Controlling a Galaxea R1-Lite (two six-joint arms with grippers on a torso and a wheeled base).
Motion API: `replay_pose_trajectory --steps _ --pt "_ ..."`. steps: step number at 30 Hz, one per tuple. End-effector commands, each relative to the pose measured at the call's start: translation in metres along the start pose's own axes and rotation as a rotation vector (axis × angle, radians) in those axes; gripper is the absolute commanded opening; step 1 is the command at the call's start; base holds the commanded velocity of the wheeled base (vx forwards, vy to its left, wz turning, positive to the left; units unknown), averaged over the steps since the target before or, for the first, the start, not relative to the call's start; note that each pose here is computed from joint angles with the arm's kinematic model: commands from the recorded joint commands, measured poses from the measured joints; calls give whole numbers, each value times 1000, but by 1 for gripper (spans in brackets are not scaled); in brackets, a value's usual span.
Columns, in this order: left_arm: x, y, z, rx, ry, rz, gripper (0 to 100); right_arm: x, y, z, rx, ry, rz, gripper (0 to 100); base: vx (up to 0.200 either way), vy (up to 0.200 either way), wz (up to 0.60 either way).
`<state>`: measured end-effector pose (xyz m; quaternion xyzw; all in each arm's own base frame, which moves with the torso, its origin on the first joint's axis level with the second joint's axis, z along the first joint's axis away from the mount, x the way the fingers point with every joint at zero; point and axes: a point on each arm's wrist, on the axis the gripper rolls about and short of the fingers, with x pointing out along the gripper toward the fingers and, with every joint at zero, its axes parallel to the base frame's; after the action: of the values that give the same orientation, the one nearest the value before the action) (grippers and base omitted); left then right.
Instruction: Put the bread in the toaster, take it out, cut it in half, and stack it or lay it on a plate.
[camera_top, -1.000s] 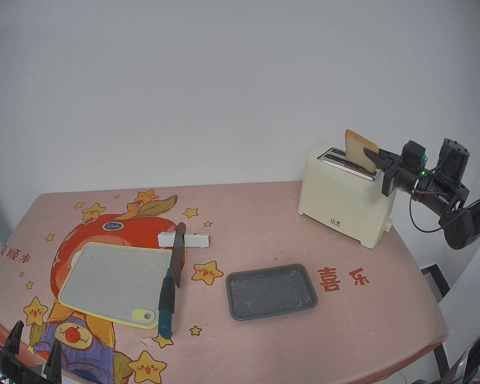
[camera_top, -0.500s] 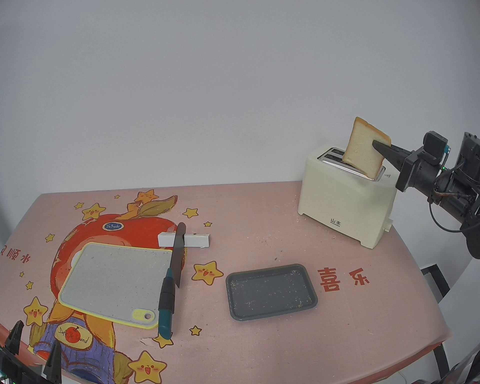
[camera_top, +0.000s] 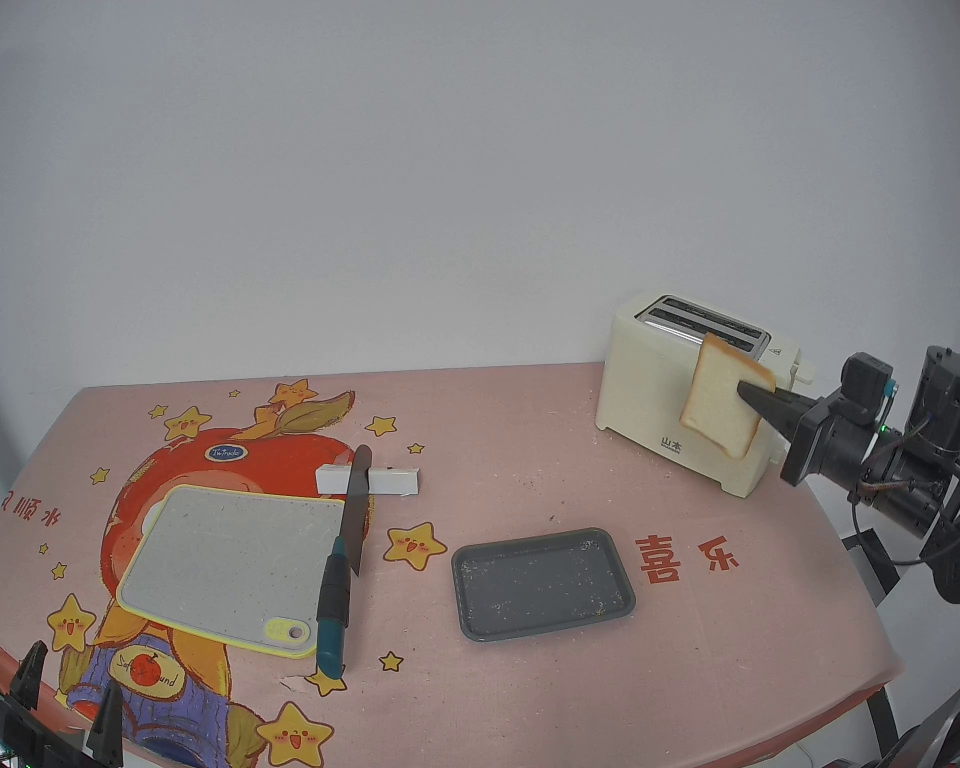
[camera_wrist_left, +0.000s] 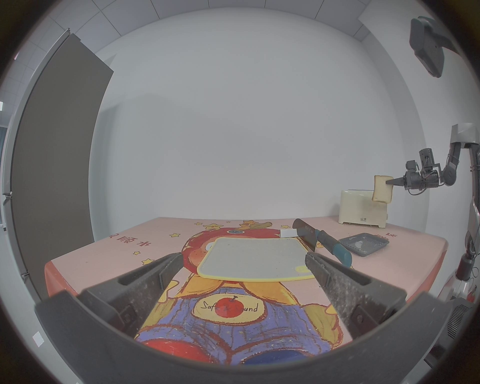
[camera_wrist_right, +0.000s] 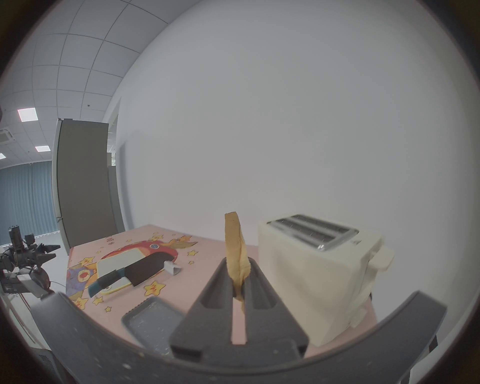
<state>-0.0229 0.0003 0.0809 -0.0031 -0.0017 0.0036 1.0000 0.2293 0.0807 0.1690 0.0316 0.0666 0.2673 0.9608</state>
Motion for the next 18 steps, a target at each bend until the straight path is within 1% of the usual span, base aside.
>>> replay_pose_trajectory --steps 1,5,6,9,14,18 --pt "0 0 -5 0 0 0 100 -8 17 -9 -4 25 40 0 0 0 0" --pt "0 0 -5 0 2 0 100 -14 23 -6 -10 10 60 0 0 0 0" --pt "0 0 -5 0 0 0 100 -17 24 0 -12 -12 64 0 0 0 0" --pt "0 0 -5 0 0 0 100 -19 26 5 -15 -36 72 0 0 0 0" --pt "0 0 -5 3 2 -6 100 -19 40 5 6 -34 131 0 0 0 0" --pt "0 0 -5 3 2 -6 100 -19 44 5 4 -38 136 0 0 0 0"
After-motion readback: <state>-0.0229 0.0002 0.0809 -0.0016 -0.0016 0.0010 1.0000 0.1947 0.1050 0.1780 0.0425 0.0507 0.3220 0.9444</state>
